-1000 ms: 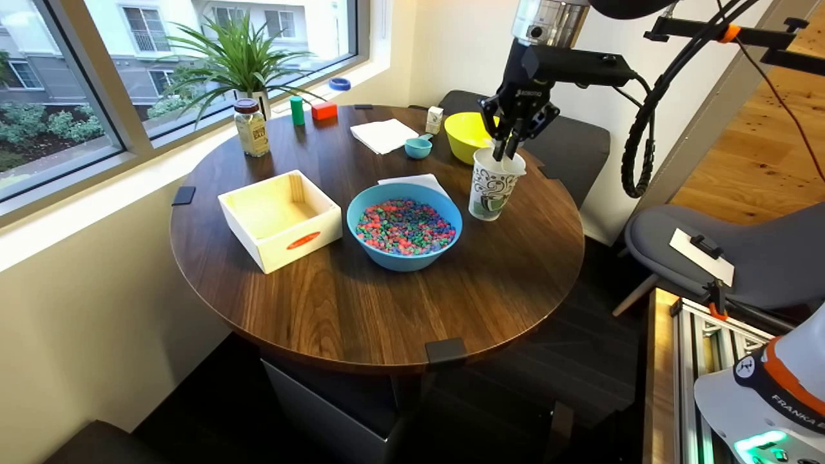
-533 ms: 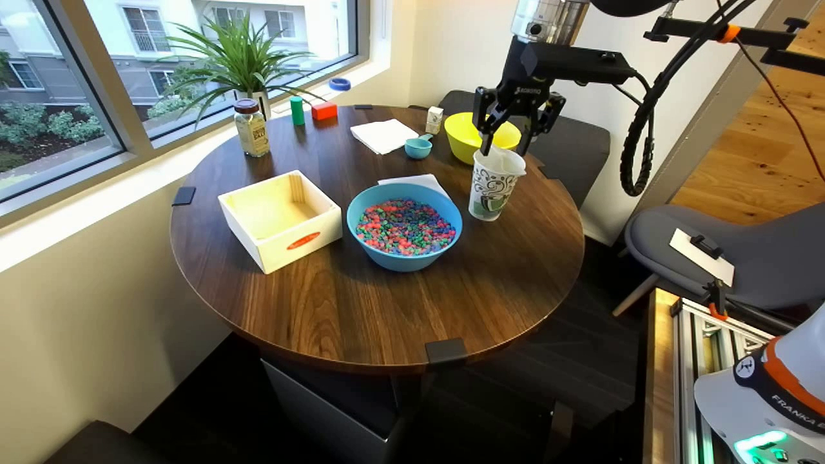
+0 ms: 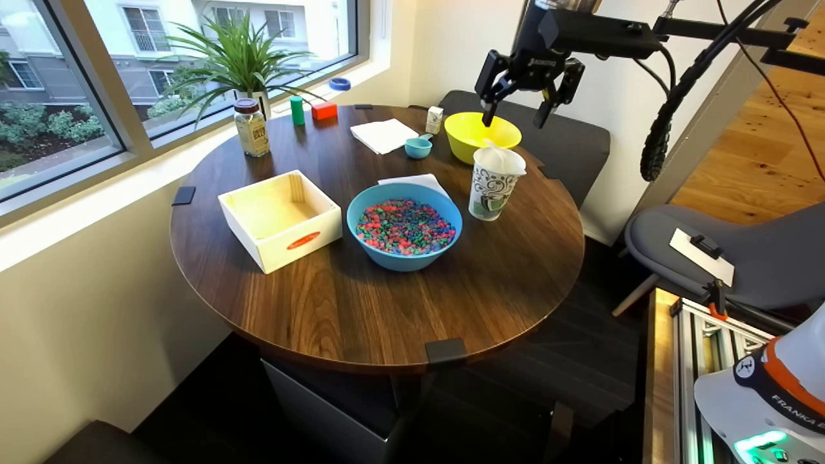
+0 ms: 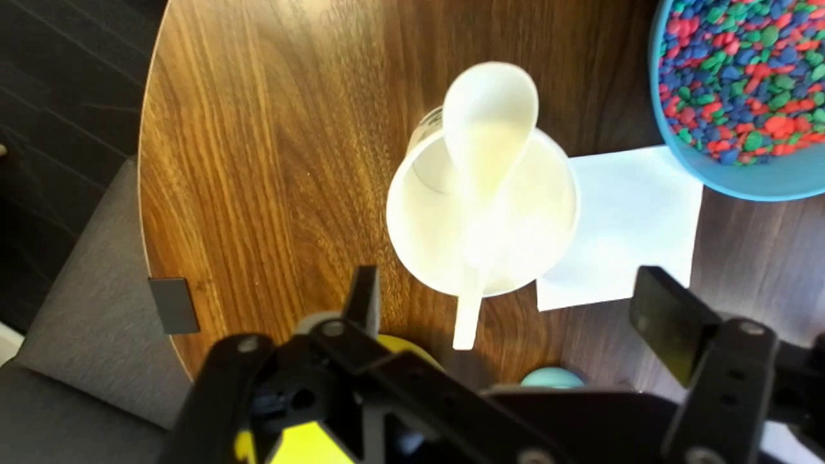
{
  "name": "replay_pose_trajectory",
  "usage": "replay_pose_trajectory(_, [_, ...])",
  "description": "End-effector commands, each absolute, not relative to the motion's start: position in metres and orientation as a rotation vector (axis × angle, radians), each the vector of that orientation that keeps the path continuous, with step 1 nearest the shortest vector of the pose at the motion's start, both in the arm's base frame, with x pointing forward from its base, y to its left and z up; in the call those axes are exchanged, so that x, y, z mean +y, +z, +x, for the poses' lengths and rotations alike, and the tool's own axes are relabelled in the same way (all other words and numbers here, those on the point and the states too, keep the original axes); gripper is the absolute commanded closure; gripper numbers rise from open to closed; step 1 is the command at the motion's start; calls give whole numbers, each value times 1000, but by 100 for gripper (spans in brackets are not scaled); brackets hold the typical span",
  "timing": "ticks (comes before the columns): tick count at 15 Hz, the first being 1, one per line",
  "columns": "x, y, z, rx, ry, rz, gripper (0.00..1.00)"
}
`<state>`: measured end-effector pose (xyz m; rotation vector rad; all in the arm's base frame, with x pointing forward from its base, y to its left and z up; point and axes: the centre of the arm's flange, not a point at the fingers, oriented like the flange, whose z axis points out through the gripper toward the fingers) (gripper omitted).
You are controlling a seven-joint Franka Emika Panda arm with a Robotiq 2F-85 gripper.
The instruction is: Turn the coffee cup upright then put the white spoon on top of the cup.
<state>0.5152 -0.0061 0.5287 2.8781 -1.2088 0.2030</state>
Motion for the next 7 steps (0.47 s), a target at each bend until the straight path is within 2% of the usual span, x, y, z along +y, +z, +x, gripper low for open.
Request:
replay_pose_trajectory(1, [7,549,485,-1204,287,2805,0])
replay_pose_trajectory(2, [-1,544,507,-1202,264,2845,0])
replay_pose_trajectory(7, [3,553,495,-1190,302,2832,0])
